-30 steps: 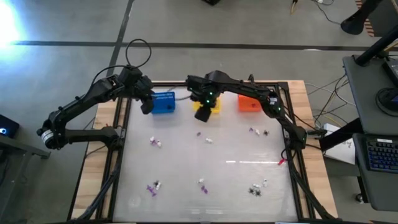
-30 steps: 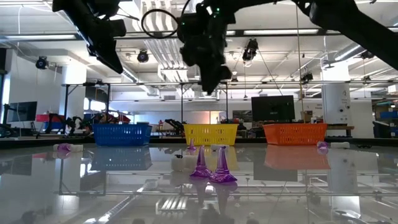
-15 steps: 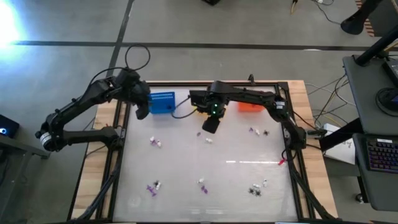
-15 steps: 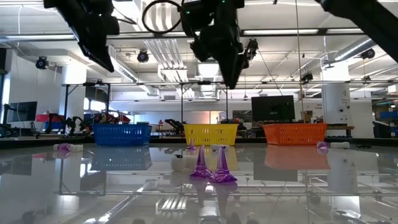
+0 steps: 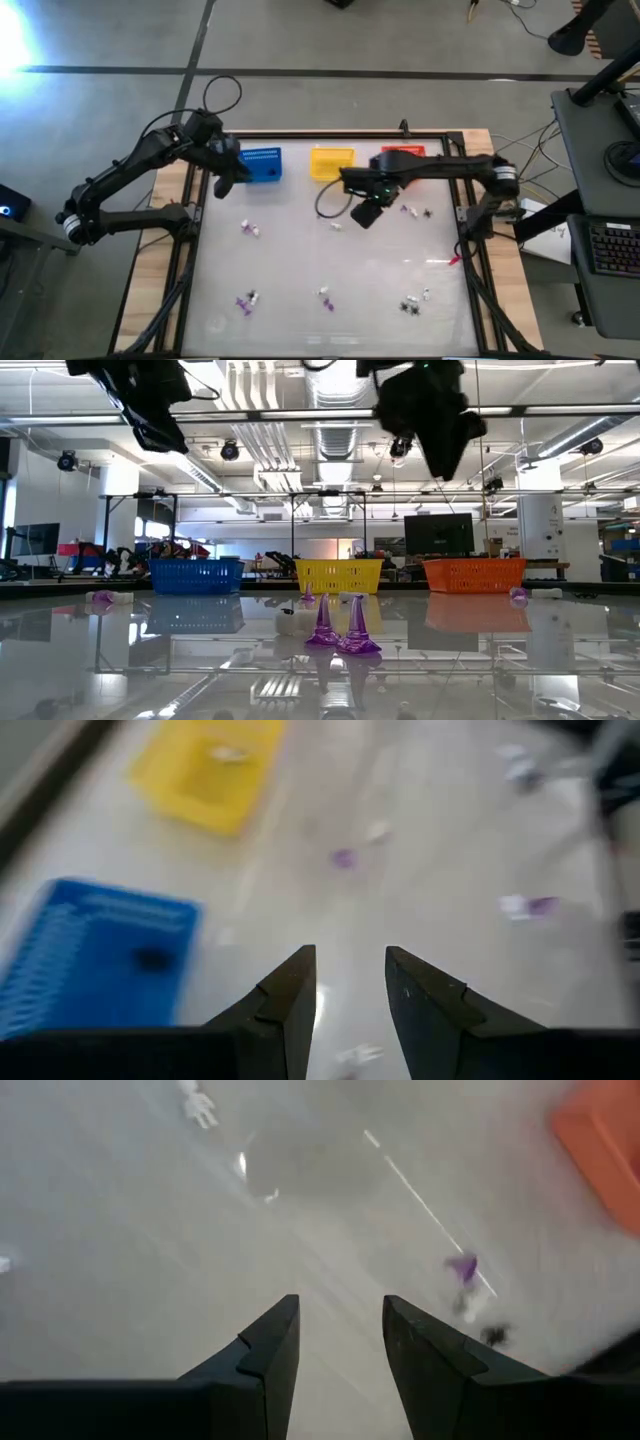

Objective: Sort Halloween decoration
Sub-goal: Put the purple hat toy into the orange bin

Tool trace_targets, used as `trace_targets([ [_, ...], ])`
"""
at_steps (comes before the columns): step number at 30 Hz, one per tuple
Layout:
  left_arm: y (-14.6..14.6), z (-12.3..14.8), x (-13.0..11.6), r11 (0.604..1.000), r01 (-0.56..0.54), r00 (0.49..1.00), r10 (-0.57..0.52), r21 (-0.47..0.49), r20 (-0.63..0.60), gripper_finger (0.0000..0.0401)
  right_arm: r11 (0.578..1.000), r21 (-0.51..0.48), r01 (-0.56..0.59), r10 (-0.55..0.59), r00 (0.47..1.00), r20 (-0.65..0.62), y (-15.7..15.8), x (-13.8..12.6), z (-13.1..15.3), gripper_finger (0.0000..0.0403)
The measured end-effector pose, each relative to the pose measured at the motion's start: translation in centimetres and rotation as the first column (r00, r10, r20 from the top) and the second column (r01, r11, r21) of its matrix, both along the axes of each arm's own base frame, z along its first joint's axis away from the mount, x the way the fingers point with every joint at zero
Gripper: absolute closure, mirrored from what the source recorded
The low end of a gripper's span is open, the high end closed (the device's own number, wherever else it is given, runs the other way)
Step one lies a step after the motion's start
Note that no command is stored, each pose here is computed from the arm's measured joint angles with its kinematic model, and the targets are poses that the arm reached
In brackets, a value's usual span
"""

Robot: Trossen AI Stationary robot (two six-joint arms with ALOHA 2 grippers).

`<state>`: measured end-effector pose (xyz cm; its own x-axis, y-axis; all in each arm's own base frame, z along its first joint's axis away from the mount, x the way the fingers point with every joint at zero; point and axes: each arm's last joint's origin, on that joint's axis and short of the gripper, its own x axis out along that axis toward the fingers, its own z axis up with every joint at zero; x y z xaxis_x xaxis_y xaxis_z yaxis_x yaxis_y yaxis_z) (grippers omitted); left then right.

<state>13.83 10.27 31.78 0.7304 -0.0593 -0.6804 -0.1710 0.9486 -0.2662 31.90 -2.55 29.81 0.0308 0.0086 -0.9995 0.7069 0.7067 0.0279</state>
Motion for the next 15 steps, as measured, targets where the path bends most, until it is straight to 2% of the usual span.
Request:
trace_targets([
  [2,0.1,-0.1,0.7,0.997,0.049,0.998,-0.047,-0.056,0.047,0.0296,0.998,-0.031,0.052,-0.052,0.999,0.007,0.7,-1.1,0.3,0.0266],
  [4,0.4,-0.3,1.5,0.996,0.061,0.997,-0.056,-0.072,0.061,0.0296,0.992,-0.061,0.109,-0.108,0.994,0.021,1.2,-2.2,0.7,0.0266],
  [9,1.4,-1.6,4.0,0.999,0.041,0.999,-0.041,-0.025,0.005,0.0296,0.965,-0.132,0.226,-0.217,0.973,0.085,2.0,-4.0,1.6,0.0266],
  [15,1.5,-3.1,6.6,0.993,0.108,0.994,-0.109,-0.052,-0.012,0.0296,0.946,-0.2,0.254,-0.225,0.962,0.157,2.2,-5.0,2.8,0.0266],
])
